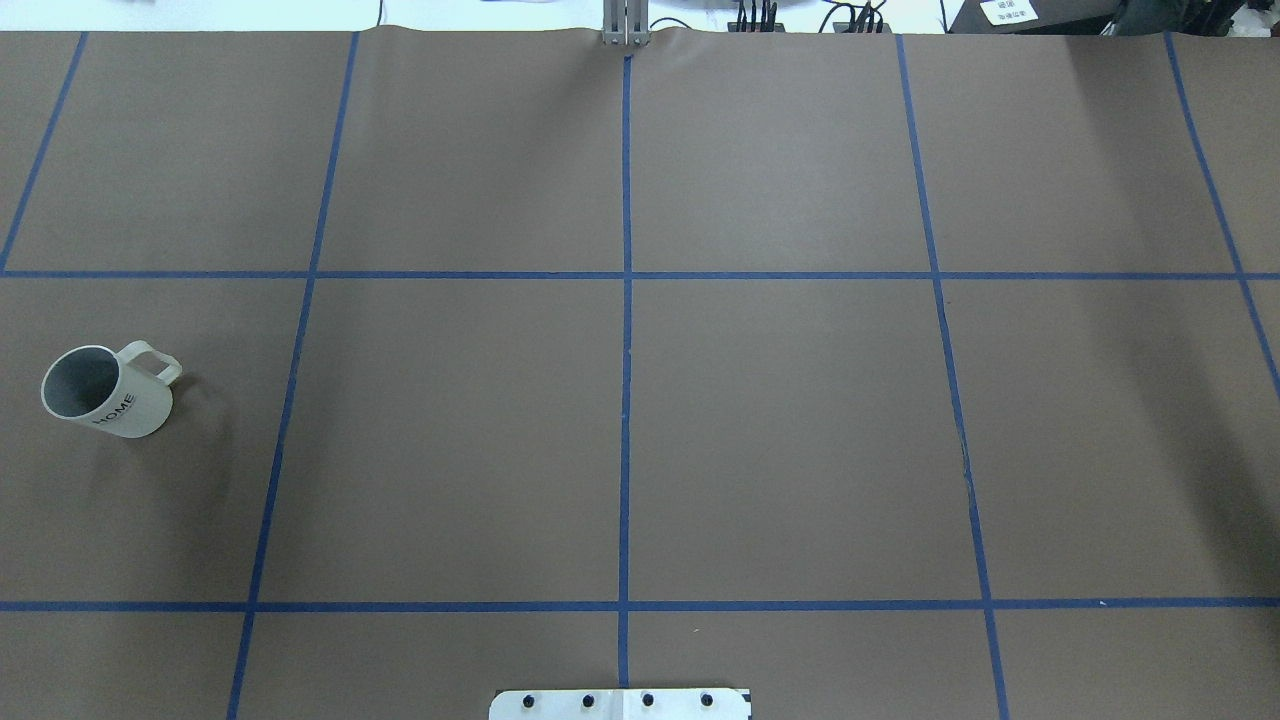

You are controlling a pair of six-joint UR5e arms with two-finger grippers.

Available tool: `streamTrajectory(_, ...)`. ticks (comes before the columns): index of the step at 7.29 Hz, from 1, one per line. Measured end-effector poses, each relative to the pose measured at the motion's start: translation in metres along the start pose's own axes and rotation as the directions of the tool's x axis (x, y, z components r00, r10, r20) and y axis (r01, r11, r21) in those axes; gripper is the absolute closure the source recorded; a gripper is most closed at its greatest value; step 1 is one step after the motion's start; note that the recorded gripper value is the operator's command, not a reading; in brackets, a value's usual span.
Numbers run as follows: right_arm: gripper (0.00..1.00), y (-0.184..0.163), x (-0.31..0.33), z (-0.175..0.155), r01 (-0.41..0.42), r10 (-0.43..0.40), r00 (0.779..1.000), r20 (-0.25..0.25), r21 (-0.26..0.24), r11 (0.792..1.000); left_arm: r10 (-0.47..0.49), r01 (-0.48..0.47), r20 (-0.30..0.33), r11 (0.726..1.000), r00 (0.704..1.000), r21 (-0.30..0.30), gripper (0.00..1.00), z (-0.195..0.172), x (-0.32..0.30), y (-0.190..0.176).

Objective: Left arm hands cup to right arm to dump lemon

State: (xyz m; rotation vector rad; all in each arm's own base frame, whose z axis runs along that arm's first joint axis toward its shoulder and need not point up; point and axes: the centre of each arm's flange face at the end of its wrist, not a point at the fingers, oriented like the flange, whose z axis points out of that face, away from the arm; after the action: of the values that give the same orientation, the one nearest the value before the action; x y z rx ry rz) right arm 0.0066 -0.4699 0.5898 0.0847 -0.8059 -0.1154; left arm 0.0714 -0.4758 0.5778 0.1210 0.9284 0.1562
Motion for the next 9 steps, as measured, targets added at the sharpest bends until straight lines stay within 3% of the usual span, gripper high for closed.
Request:
streamTrajectory(4, 0.00, -0.006, -0.008, -0.004, 0.017, -0.017, 1.000, 0.025, 0.012, 1.000, 0.043, -0.041, 0.043, 0.998, 0.998, -0.053, 0.03, 0.059, 0.059, 0.005)
streamTrajectory(6, 0.00, -0.006, -0.006, -0.001, 0.021, -0.022, 0.999, 0.039, 0.019, 1.000, 0.061, -0.056, 0.052, 0.995, 0.997, -0.079, 0.39, 0.074, 0.066, 0.010)
streamTrajectory(8, 0.00, -0.006, -0.007, 0.000, 0.024, -0.025, 0.997, 0.067, 0.018, 1.000, 0.073, -0.067, 0.069, 0.993, 0.995, -0.093, 1.00, 0.085, 0.069, 0.012)
streamTrajectory(9, 0.00, -0.006, -0.008, 0.000, 0.025, -0.026, 0.997, 0.072, 0.019, 1.000, 0.077, -0.069, 0.083, 0.993, 0.994, -0.096, 1.00, 0.090, 0.069, 0.013)
